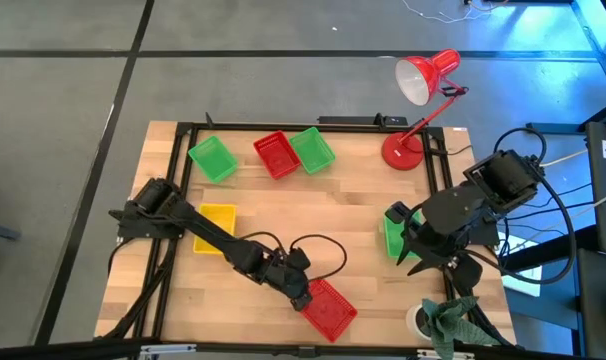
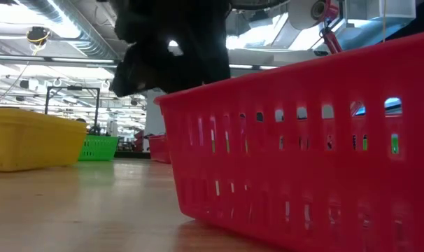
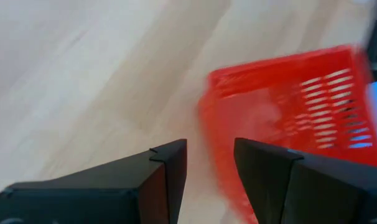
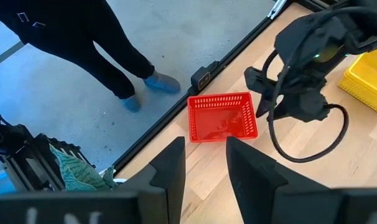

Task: Stack baskets by color
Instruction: Stack the bottom red bin on the red bin

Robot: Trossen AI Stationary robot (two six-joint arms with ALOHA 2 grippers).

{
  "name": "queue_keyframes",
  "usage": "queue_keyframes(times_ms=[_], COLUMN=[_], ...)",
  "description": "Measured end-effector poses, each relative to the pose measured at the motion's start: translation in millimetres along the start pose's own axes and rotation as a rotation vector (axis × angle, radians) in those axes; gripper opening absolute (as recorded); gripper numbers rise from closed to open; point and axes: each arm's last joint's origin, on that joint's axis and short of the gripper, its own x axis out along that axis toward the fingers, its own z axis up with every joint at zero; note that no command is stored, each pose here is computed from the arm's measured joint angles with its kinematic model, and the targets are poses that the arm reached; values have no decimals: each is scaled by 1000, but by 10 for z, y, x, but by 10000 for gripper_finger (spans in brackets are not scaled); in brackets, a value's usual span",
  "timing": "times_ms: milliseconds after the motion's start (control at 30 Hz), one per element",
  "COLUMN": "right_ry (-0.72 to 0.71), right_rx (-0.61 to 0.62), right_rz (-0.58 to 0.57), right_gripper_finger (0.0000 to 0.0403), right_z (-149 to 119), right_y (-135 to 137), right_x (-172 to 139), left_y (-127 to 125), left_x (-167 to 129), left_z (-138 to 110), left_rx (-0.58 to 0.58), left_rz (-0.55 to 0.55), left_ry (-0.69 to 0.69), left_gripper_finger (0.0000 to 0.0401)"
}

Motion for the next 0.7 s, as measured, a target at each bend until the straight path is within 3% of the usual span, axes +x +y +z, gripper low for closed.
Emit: queue_keyframes(times_ms=[500, 700], right_ry=[-1, -1], right_rx=[-1, -3], right_rz=[-1, -1], right_gripper_finger=[116, 116], right_z=[0, 0], right_y=[-1, -1], right_x=[0, -2], left_y=[16, 41], left_x=[225, 227], left_z=[-128, -125], left_rx=[16, 20], left_rz=[-1, 24], left_ry=[16, 15], left_gripper_finger=[118, 46])
